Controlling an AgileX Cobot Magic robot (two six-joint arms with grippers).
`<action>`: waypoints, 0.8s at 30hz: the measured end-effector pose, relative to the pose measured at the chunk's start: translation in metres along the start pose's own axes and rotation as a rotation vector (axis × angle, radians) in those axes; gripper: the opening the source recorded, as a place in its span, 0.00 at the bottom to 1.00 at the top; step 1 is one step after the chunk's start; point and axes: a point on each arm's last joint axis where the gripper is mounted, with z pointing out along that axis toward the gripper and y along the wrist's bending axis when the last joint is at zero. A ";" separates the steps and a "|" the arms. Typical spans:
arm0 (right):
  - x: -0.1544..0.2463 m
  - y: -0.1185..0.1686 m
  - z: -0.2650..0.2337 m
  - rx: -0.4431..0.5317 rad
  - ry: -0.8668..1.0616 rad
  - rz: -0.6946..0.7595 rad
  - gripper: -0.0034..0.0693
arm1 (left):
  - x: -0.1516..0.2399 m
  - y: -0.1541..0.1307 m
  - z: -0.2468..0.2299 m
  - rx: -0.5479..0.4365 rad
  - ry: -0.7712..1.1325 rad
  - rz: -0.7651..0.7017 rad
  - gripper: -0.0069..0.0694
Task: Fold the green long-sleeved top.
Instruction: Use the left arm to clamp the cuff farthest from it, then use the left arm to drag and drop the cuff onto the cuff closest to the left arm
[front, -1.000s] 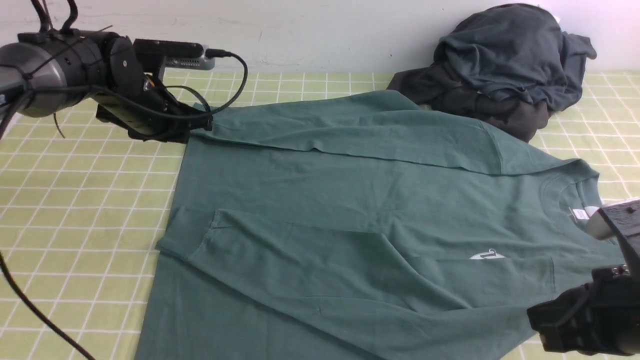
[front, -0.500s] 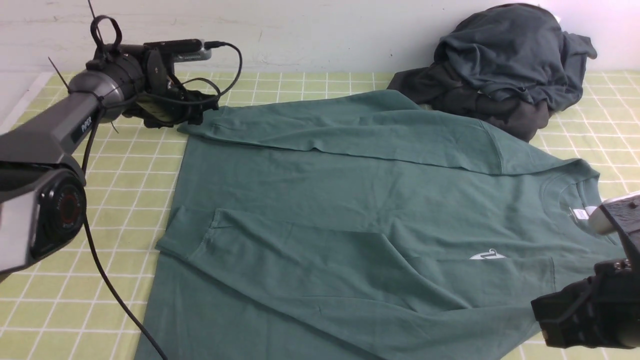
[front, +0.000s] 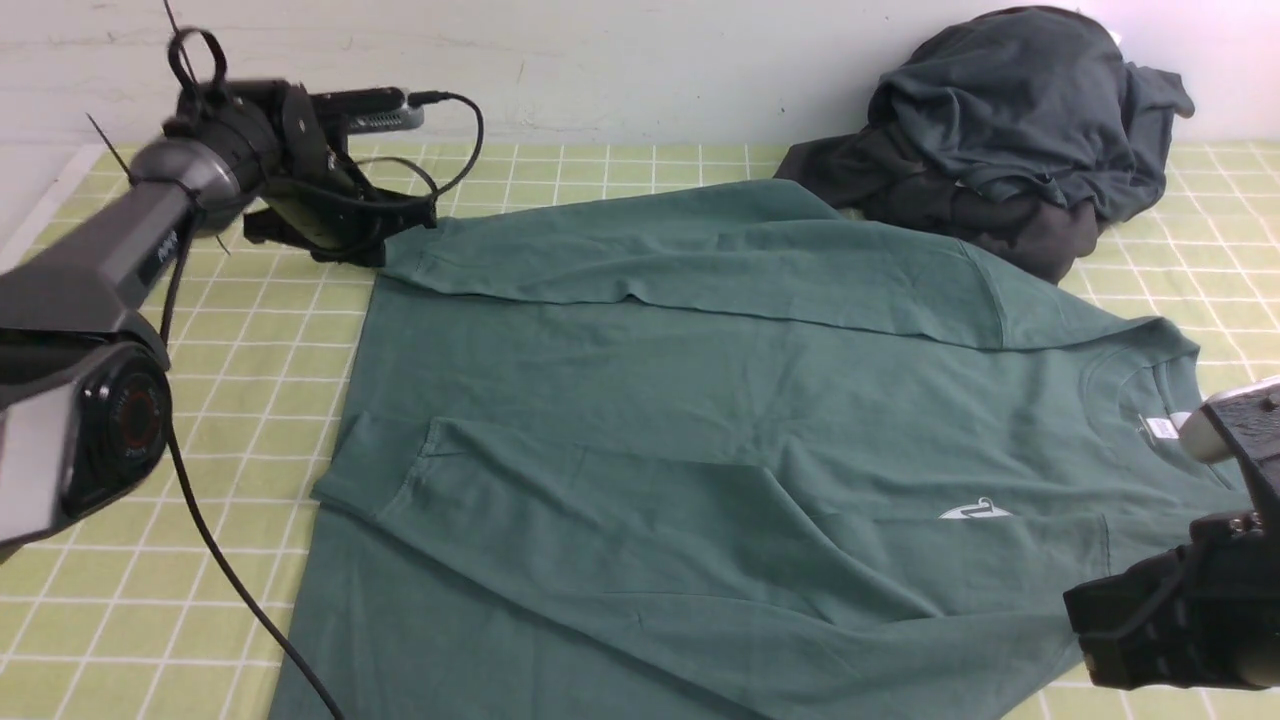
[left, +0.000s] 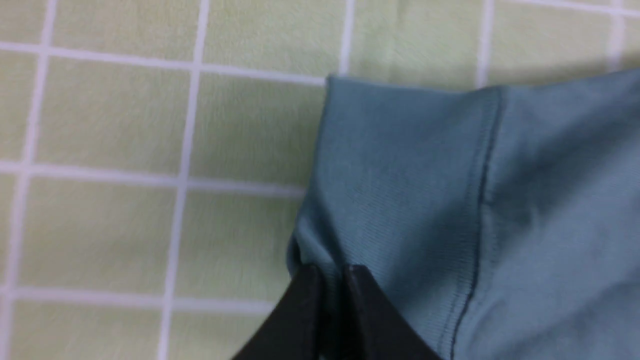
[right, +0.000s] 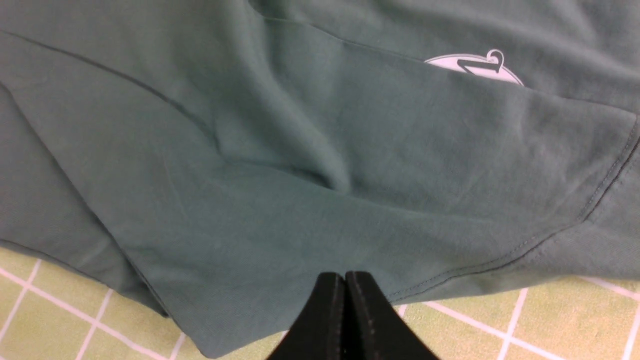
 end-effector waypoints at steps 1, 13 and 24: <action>0.000 0.000 0.000 0.000 0.000 0.000 0.03 | -0.001 -0.001 -0.003 0.001 0.003 0.004 0.12; 0.001 0.001 -0.001 -0.011 0.015 0.005 0.03 | 0.034 -0.052 -0.138 0.051 0.241 0.238 0.12; 0.002 0.003 -0.001 -0.027 0.026 0.022 0.03 | 0.133 -0.056 -0.136 -0.223 0.488 0.341 0.21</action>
